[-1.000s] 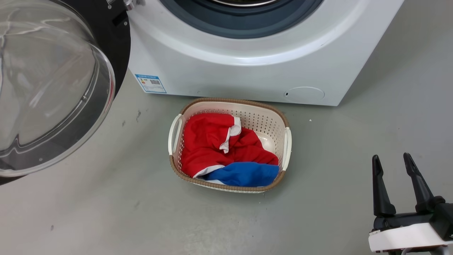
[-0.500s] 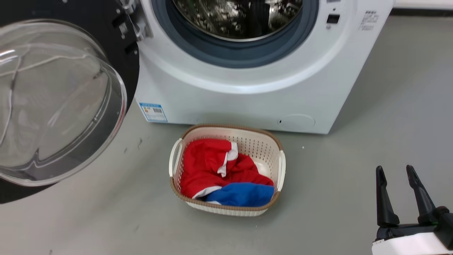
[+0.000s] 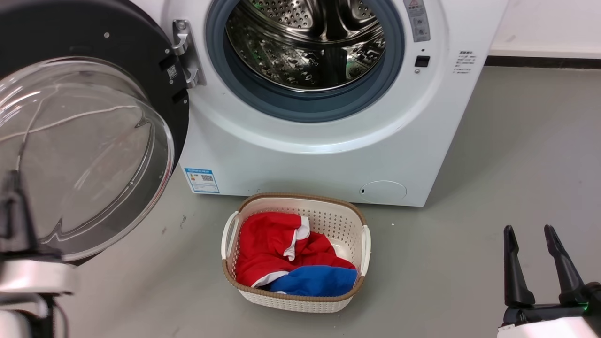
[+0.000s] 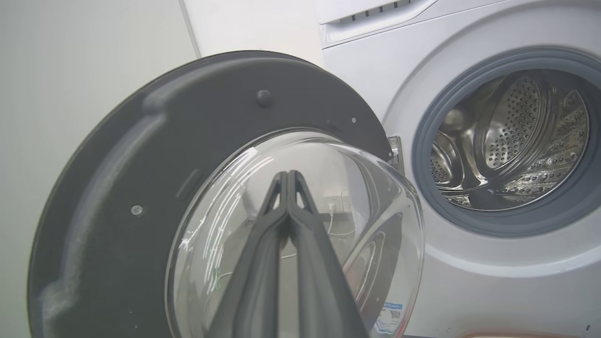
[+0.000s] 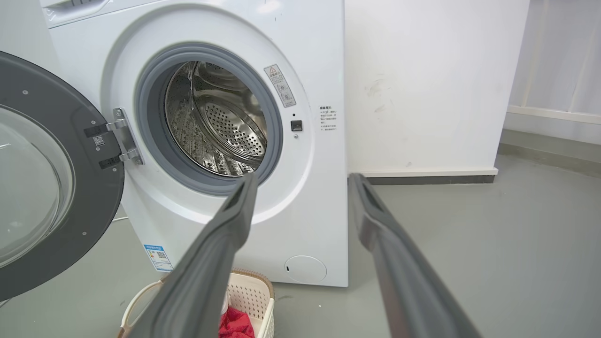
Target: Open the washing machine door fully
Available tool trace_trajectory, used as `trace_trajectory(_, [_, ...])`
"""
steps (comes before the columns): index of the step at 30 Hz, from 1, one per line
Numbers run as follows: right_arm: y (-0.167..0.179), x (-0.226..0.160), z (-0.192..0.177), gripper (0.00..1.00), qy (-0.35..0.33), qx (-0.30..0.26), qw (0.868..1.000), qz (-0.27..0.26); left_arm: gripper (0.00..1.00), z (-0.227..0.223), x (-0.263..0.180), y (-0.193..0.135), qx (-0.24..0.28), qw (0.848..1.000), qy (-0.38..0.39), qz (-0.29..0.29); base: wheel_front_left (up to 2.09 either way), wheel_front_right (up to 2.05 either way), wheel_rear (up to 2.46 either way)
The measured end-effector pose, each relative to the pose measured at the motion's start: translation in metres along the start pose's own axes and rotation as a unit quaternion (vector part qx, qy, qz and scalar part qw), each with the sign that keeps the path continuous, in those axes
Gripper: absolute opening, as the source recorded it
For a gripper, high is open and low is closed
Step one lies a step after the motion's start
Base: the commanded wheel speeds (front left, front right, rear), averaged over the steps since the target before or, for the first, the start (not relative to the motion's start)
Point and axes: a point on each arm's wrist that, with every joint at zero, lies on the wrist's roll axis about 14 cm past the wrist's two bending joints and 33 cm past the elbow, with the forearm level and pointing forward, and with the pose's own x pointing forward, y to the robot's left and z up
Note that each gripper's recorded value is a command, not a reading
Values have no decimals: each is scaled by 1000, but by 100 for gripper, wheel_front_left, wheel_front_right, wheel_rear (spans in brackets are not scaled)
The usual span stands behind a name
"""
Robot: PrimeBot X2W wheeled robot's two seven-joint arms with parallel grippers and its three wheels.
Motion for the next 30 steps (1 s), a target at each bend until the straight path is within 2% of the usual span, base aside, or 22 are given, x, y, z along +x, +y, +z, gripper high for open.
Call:
trace_trajectory(4, [-4, -5, 10, 100, -13, -3, 1000, -7, 0, 3, -14, -52, -25, 999, -3, -48, 0, 0, 0])
trace_trajectory(8, [-8, -12, 15, 100, -20, -5, 1000, -13, 0, 3, -25, -86, -48, 996, 2, -79, 0, 0, 0])
trace_trajectory(15, [-11, -23, 14, 100, -14, -6, 1000, -20, 0, -10, -45, -118, -83, 990, 35, -106, 0, 0, 0])
trace_trajectory(23, [-12, -33, 6, 100, 0, 2, 1000, -25, 0, -31, -69, -138, -118, 983, 80, -112, 0, 0, 0])
trace_trajectory(24, [-11, -33, 5, 100, 2, 3, 1000, -24, 13, -33, -71, -140, -121, 983, 85, -113, 0, 0, 0])
trace_trajectory(25, [-10, -34, 4, 100, 4, 4, 1000, -23, 39, -34, -73, -143, -125, 982, 87, -115, 0, 0, 0])
trace_trajectory(26, [-9, -35, 1, 100, 8, 5, 1000, -21, 100, -36, -76, -145, -129, 981, 93, -114, 0, 0, 0])
trace_trajectory(30, [-7, -35, -1, 100, 11, 7, 1000, -19, 100, -40, -81, -148, -130, 980, 102, -113, 0, 0, 0])
